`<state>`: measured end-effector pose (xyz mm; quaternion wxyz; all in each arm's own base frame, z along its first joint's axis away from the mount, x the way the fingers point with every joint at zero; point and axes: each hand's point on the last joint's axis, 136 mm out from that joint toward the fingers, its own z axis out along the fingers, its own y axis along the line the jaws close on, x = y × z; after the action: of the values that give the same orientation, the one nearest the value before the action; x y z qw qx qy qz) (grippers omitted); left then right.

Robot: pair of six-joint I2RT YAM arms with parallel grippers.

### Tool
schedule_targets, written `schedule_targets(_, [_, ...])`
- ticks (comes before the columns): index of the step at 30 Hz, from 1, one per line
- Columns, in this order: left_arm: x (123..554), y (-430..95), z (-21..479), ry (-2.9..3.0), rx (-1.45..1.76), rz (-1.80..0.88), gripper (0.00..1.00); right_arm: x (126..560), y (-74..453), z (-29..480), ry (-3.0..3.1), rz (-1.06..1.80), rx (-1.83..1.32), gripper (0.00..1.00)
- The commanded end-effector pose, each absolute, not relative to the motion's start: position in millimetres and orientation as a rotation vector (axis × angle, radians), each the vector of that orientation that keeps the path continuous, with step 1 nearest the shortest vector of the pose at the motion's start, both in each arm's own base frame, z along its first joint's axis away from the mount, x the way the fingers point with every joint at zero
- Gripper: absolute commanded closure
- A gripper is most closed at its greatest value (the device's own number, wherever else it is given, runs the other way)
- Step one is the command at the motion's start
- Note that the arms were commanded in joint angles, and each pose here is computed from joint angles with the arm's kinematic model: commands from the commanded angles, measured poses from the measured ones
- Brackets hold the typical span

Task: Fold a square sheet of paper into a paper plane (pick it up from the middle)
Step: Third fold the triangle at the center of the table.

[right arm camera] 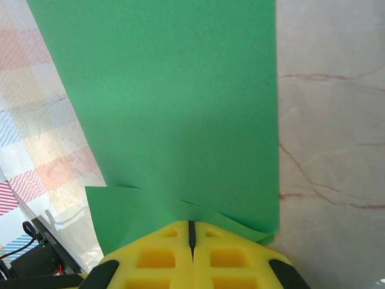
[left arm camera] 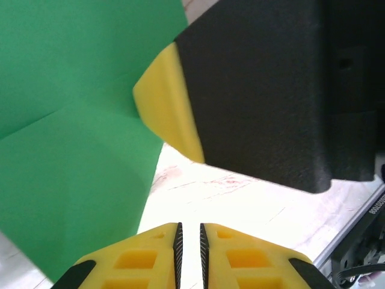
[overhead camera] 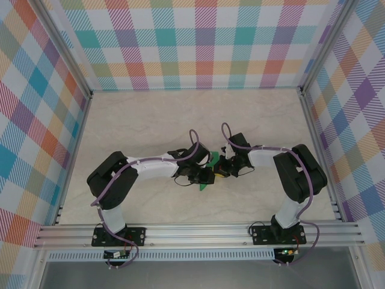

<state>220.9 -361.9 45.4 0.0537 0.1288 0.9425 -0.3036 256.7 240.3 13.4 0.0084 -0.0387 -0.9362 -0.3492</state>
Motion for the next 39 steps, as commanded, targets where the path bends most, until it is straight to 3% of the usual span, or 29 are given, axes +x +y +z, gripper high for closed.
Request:
schedule_targets(1, [218,-369,39,2.89,0.408,-0.929,0.83,240,215,-23,-2.951,-0.829,-0.183,0.95])
schedule_targets(7, [219,-345,14,2.956,0.386,-0.714,0.84,239,214,-23,-2.951,-0.823,-0.177,0.95])
schedule_targets(16, [207,-327,0,3.003,0.383,-0.652,0.86,238,212,-25,-2.952,-0.804,-0.173,0.95])
schedule_targets(29, [197,-332,6,2.997,0.342,-0.923,0.85,238,206,-29,-2.968,-0.738,-0.154,0.95])
schedule_targets(39, [190,-323,8,3.037,0.351,-0.904,0.83,237,203,-30,-2.974,-0.706,-0.16,0.96])
